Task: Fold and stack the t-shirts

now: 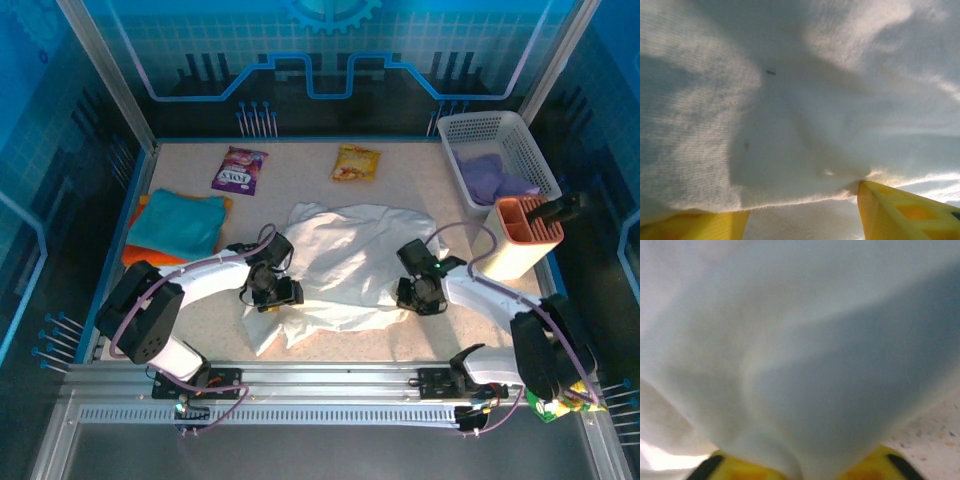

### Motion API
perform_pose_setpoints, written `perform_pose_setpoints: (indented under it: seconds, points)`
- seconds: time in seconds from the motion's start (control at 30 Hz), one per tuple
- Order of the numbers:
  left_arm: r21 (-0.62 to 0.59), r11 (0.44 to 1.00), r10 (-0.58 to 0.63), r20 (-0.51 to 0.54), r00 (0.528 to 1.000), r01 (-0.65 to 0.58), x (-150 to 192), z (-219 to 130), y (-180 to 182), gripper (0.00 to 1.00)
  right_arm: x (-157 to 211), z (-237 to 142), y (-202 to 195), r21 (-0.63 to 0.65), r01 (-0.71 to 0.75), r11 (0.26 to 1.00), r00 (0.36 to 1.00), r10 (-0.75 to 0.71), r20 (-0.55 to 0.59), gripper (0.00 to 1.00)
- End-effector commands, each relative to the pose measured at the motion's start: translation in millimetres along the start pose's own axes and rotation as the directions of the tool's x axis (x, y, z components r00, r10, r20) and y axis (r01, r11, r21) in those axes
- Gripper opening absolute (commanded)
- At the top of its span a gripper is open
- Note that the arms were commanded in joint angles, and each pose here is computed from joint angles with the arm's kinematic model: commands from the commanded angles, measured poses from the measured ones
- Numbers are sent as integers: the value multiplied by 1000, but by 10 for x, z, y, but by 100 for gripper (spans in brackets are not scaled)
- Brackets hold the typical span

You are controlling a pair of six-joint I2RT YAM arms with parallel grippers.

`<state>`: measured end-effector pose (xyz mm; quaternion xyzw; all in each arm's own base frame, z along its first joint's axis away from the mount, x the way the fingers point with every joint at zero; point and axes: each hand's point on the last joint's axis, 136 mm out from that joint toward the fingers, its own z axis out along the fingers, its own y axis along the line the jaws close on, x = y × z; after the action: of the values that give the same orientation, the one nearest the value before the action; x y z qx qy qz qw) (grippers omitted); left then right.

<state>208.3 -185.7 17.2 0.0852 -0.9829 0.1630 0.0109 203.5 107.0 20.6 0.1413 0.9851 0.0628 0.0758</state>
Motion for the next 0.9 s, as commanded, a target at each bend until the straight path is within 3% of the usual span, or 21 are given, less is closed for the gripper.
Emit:
perform_pose_setpoints:
  seconds: [0.0,0.23,0.3,0.43,0.57,0.67,0.87]
  points:
    - [-34,999,26,13,1000,-26,-40,84,117,60,-268,-172,247,29,104,994,991,-106,86,10]
    - [-30,999,30,18,999,-29,-29,56,119,59,-584,-403,840,164,328,930,932,-347,107,14]
    - [-29,999,31,21,999,-31,-22,47,125,59,-646,-347,1047,197,396,897,905,-418,81,21]
    - [-31,999,37,21,999,-36,-18,40,132,59,-795,-289,1355,204,485,851,863,-503,44,58]
    - [-26,999,41,22,999,-41,-16,29,121,59,-886,-498,1383,186,488,853,845,-515,144,88]
    - [-19,999,46,26,999,-45,-29,24,98,58,-798,-706,1171,150,457,877,852,-480,209,91]
    - [-26,999,29,-1,1000,-29,-62,114,160,56,-388,-717,504,112,364,925,910,-379,168,81]
